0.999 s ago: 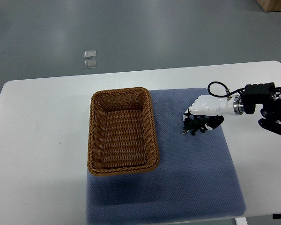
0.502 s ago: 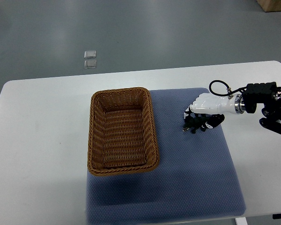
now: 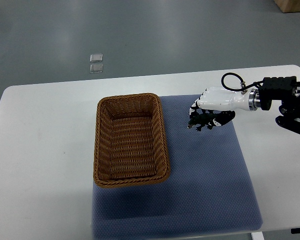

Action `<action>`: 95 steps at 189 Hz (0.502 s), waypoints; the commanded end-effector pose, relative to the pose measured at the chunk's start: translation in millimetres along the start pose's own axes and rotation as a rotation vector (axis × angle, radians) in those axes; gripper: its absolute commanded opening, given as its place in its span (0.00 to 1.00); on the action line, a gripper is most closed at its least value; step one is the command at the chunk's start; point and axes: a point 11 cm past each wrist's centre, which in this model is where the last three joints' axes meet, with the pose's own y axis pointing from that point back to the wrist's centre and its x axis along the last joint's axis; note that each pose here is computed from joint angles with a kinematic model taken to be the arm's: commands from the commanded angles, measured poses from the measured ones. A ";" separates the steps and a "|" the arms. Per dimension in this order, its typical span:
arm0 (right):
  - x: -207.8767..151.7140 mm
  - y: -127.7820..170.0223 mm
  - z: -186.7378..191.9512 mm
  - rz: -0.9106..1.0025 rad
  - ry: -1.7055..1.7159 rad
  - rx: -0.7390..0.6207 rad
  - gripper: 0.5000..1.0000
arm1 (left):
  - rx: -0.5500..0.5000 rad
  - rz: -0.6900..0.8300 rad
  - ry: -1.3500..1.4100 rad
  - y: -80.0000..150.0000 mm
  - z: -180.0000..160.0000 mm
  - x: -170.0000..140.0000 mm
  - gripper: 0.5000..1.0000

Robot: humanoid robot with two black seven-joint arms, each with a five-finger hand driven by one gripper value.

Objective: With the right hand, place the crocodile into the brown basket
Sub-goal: 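Lift the crocodile and carry it over the wicker basket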

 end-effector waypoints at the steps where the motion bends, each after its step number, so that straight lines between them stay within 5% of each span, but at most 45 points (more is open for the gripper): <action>1: 10.3 -3.6 -8.1 0.017 0.013 0.028 0.00 | 0.000 0.000 0.000 0.0 0.0 0.0 1.00; 95: 79.5 -45.3 -77.9 0.113 0.120 0.248 0.00 | 0.000 0.000 0.000 0.0 0.0 0.0 1.00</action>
